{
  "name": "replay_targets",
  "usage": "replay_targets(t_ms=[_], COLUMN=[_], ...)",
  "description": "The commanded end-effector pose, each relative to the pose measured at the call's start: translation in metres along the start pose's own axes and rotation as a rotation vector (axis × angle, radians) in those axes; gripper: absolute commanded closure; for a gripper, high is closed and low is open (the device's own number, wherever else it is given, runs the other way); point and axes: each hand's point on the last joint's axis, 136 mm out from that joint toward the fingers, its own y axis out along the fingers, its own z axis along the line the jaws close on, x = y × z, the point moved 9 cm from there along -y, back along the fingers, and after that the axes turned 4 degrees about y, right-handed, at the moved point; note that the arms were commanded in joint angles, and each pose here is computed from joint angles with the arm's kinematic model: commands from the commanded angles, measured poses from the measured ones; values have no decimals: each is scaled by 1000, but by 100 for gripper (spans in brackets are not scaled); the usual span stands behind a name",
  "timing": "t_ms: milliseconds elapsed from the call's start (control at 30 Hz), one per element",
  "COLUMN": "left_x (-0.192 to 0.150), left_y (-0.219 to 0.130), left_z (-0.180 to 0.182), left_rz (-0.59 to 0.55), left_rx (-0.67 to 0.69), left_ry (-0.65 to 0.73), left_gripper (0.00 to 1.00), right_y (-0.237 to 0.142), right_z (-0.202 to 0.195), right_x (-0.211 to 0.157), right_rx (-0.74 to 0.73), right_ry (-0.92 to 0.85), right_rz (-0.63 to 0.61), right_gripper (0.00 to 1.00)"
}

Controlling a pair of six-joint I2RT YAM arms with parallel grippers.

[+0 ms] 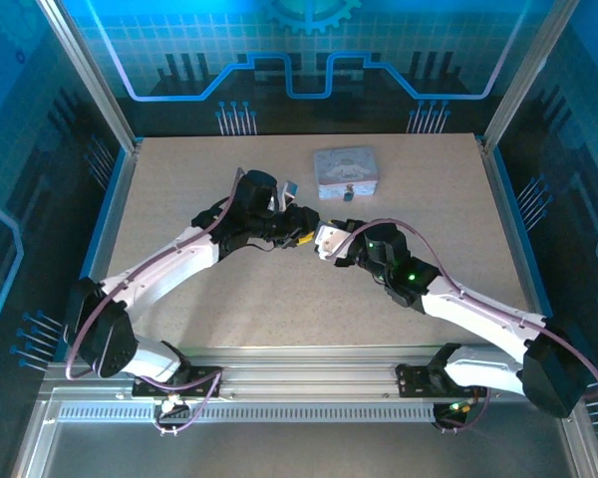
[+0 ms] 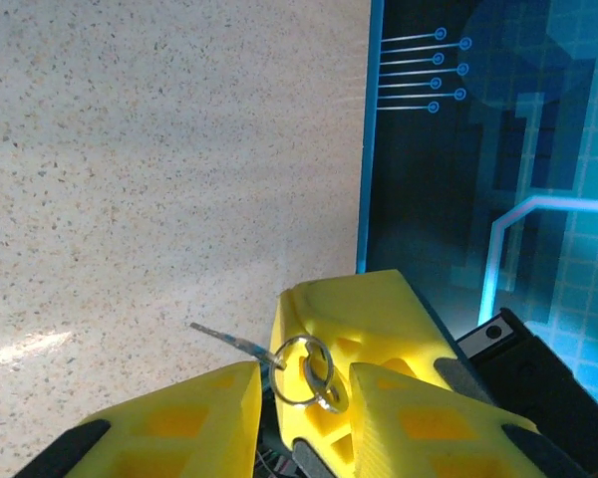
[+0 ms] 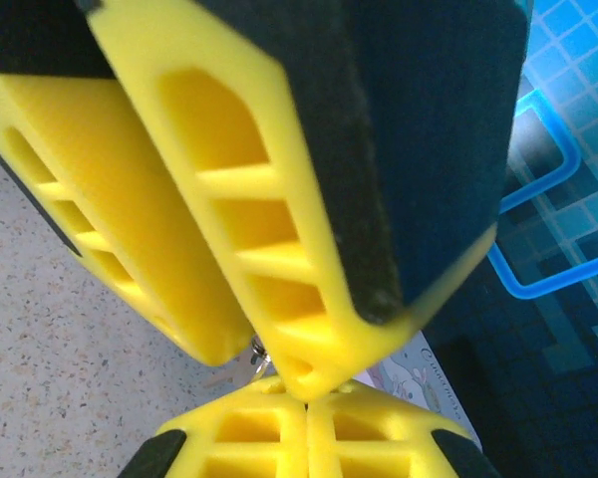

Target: Unlock a padlock with a key

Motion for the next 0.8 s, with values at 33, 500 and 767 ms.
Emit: replay_targets(t_ms=[33, 500, 767], left_x=[-3, 3, 6], left_y=[3, 2, 0], left_z=[0, 9, 11], left_rz=[23, -13, -30], left_rx=[-27, -21, -28], left_ry=[-17, -34, -45], left_gripper=[78, 69, 71], right_y=[1, -2, -2], right_z=[-5, -3, -1], right_x=[13, 11, 11], right_rx=[-27, -35, -24], right_ry=[19, 15, 3], right_rz=[-36, -44, -44], right_gripper=[94, 93, 93])
